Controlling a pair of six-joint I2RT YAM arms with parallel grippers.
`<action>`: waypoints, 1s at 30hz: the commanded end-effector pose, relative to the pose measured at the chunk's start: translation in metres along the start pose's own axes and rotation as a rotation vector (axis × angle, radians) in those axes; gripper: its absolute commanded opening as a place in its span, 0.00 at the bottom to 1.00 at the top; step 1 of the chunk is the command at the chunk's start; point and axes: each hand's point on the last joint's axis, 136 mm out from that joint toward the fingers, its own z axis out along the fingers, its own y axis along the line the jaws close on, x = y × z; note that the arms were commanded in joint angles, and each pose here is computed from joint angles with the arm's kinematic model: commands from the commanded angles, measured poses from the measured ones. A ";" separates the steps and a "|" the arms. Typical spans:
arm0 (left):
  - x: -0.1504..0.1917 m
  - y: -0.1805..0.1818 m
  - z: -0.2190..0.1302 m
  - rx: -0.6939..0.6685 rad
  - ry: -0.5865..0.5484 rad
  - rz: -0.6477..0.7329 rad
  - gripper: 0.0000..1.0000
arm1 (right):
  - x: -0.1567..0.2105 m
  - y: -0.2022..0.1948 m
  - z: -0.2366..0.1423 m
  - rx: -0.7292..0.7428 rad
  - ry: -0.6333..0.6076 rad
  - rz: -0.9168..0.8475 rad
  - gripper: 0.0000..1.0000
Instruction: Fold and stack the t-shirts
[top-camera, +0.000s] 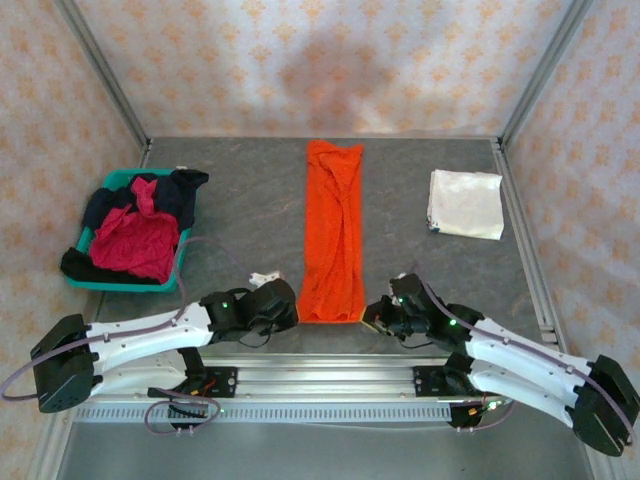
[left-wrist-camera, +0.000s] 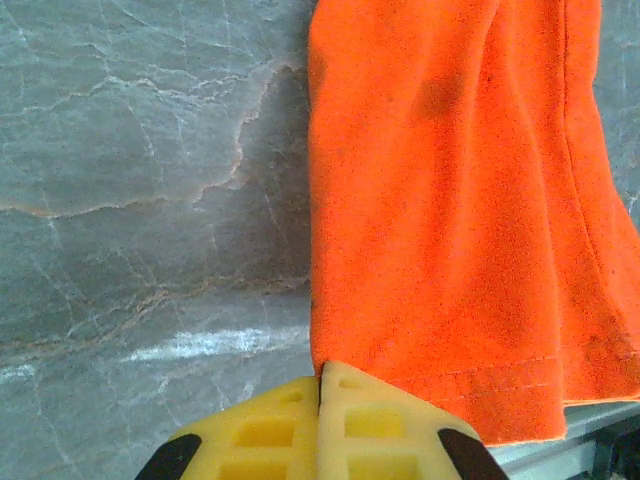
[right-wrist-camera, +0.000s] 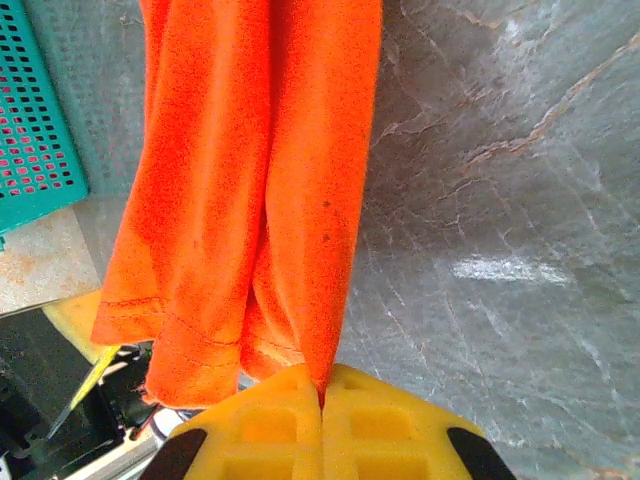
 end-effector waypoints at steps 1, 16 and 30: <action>-0.013 0.000 -0.015 -0.033 -0.059 -0.010 0.00 | -0.009 0.014 -0.009 -0.001 -0.048 -0.038 0.00; -0.072 -0.047 -0.024 -0.050 -0.193 0.013 0.00 | -0.054 0.073 0.005 -0.070 -0.098 -0.129 0.00; -0.162 -0.069 -0.002 -0.038 -0.264 -0.046 0.00 | -0.142 0.101 0.017 -0.057 -0.148 -0.185 0.00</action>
